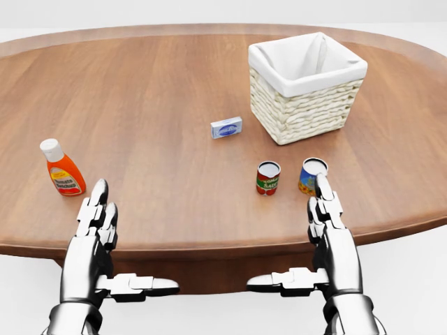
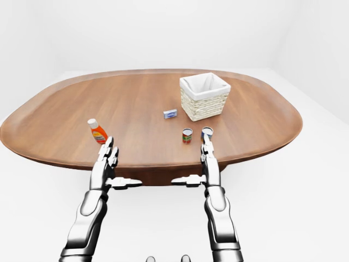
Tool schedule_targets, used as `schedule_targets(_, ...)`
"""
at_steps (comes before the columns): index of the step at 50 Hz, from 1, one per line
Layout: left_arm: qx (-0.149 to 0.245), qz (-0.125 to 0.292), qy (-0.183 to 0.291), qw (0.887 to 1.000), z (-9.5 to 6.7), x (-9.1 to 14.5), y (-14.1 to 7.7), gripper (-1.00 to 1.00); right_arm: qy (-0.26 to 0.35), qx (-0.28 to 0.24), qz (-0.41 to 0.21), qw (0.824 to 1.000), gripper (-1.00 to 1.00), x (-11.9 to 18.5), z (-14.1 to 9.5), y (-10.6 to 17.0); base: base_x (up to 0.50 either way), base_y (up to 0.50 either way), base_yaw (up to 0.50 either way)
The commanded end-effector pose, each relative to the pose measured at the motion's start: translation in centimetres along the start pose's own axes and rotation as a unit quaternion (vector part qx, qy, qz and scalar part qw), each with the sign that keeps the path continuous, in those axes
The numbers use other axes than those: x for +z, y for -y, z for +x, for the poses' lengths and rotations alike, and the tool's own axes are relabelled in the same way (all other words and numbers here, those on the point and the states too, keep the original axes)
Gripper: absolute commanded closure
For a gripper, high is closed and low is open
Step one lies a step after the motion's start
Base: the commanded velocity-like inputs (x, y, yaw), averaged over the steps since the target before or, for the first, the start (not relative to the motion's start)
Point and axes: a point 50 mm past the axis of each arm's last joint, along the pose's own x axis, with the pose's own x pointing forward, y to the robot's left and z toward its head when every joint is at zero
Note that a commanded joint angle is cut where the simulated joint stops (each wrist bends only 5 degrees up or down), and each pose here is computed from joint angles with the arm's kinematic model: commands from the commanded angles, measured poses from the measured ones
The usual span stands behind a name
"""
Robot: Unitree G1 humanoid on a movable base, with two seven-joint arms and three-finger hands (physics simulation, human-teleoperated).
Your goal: Pick up the tomato sauce, and put it in the basket.
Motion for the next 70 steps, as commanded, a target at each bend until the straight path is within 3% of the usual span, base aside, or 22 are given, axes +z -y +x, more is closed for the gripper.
schedule_targets(1,-0.002,-0.002,-0.001,1.0,-0.1,0.1,-0.7,-1.0,0.002,-0.003,0.0,1.0,-1.0,0.2,-0.1,0.7,0.0,0.0,0.0)
schedule_targets(13,-0.002,-0.009,0.002,1.0,-0.1,0.7,-1.0,-1.0,0.009,-0.007,0.003,1.0,-1.0,0.7,-0.2,1.0,0.0,0.0,0.0)
schedule_targets(25,0.038,-0.024,0.028,0.999,0.6,2.6,-3.6,-1.0,0.044,-0.054,0.022,0.997,-1.0,2.7,-0.9,3.5,0.0,0.0,0.0)
schedule_targets(27,0.061,-0.038,0.039,0.997,1.1,3.2,-5.0,-1.0,0.087,-0.074,0.046,0.992,-1.0,4.5,-2.0,4.2,0.0,0.0,0.0)
schedule_targets(30,0.095,-0.045,0.067,0.992,1.1,4.6,-6.3,-1.0,0.106,-0.105,0.044,0.988,-1.0,5.3,-2.7,5.7,0.0,0.0,0.0)
schedule_targets(34,0.144,-0.056,0.069,0.985,1.4,4.8,-7.8,-1.0,0.116,-0.149,0.058,0.98,-1.0,5.8,-3.2,8.5,0.0,0.0,0.0)
schedule_targets(38,0.215,-0.087,0.084,0.969,1.2,5.6,-10.1,-1.0,0.15,-0.199,0.067,0.966,-1.0,7.6,-4.8,11.2,0.0,0.0,0.0)
schedule_targets(44,0.274,-0.106,0.112,0.949,0.4,7.0,-12.1,-1.0,0.193,-0.229,0.069,0.952,-1.0,9.4,-6.2,13.0,0.0,0.0,0.0)
schedule_targets(51,0.291,-0.106,0.119,0.943,0.1,7.5,-12.8,-1.0,0.197,-0.236,0.073,0.949,-1.0,9.5,-6.4,13.6,0.0,0.0,0.0)
schedule_targets(70,0.289,-0.101,0.103,0.947,0.3,6.7,-12.4,-1.0,0.183,-0.229,0.08,0.953,-1.0,8.8,-6.0,13.5,0.0,-0.17,0.0)
